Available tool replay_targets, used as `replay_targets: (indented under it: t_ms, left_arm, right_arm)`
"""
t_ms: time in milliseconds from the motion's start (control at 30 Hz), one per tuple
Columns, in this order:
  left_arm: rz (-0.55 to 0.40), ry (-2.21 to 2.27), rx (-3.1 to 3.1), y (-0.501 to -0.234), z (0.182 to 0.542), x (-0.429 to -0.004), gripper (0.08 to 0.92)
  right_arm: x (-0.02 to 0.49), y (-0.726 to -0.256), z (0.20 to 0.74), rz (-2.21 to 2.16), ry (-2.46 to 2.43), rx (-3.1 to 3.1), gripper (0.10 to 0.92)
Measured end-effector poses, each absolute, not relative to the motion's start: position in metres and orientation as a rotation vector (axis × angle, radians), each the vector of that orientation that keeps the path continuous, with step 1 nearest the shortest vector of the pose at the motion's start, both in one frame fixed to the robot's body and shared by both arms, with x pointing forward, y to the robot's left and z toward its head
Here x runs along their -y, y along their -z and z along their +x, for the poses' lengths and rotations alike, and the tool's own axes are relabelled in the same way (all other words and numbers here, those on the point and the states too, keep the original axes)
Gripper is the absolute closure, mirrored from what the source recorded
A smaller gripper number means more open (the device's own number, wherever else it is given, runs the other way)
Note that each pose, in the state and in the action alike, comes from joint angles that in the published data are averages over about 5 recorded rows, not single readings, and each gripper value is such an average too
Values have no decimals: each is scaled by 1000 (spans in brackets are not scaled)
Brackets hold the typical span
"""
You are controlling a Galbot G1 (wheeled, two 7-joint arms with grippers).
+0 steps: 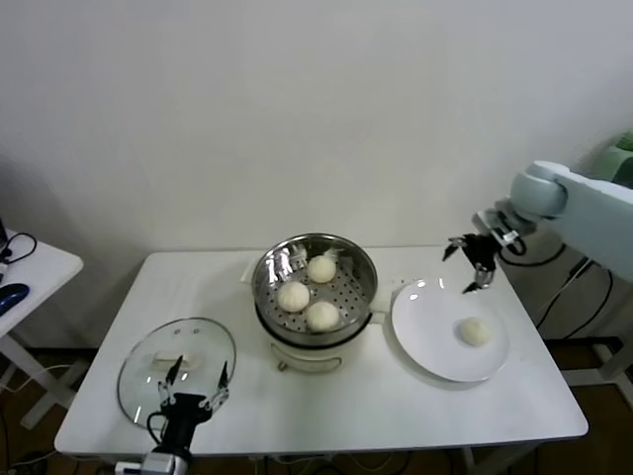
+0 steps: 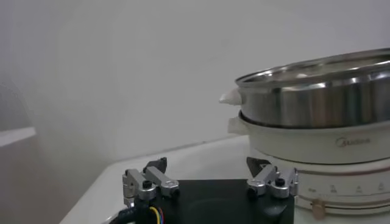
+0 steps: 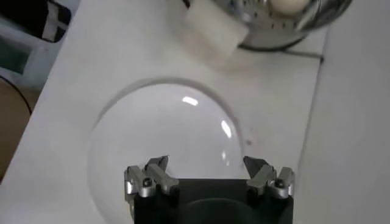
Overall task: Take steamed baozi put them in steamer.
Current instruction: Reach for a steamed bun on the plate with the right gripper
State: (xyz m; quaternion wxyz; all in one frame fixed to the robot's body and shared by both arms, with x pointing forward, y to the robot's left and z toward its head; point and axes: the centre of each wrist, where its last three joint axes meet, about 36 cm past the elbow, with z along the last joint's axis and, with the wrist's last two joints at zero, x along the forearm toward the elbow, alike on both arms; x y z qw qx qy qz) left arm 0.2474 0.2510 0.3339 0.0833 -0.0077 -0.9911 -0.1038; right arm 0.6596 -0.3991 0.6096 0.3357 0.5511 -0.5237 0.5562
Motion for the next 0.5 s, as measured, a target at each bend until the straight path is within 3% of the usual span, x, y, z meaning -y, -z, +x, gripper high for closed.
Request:
replay_targets:
  t_ms: [500]
  left_arm:
    - [-34,373,2963,-340,234,-247,177]
  right_arm:
    - [459,-506,636,1295,-1285,1372,200]
